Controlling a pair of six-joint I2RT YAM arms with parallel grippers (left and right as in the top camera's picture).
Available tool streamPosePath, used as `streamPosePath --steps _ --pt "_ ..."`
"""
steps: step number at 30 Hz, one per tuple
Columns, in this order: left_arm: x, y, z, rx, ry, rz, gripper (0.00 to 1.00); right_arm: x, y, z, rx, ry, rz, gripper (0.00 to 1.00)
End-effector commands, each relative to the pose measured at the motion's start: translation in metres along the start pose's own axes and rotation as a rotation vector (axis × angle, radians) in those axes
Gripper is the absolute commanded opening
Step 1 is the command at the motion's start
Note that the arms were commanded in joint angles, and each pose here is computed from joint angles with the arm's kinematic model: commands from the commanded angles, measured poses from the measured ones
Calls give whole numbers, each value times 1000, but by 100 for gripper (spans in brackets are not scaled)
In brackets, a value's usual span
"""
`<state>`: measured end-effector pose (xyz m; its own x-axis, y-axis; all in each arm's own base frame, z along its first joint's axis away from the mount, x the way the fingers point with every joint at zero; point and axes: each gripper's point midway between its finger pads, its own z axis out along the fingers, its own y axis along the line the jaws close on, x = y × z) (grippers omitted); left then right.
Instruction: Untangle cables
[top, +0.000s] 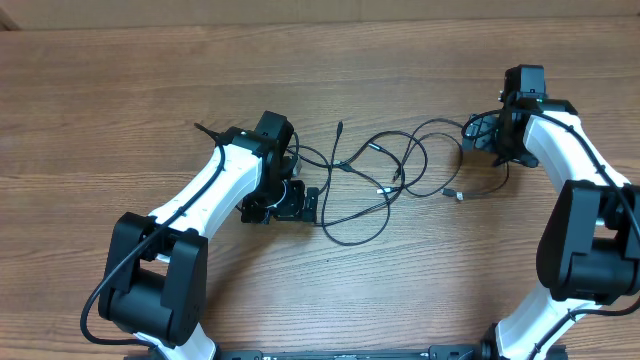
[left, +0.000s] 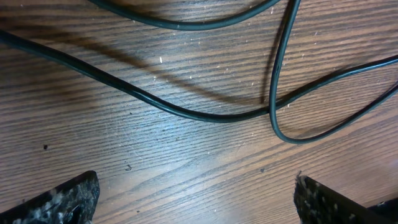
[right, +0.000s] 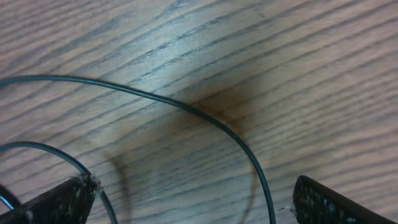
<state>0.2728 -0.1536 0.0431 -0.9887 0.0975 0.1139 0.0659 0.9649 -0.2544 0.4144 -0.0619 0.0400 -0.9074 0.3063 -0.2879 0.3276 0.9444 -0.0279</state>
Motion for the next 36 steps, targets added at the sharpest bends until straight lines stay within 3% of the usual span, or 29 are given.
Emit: streamPosePath --steps 1,10,22,28,36 --pt "2 0 3 -5 10 -2 100 2 -2 7 -36 21 -40 100" --pt "2 0 3 -5 10 -2 100 16 12 17 -372 117 2 100" --pt "2 -1 3 -5 10 -1 100 37 38 32 -406 201 -40 95" --pt "2 0 3 -5 10 -2 100 44 56 31 -381 210 -101 84" --pt "2 0 3 -5 10 -2 100 50 60 36 -244 201 -181 56"
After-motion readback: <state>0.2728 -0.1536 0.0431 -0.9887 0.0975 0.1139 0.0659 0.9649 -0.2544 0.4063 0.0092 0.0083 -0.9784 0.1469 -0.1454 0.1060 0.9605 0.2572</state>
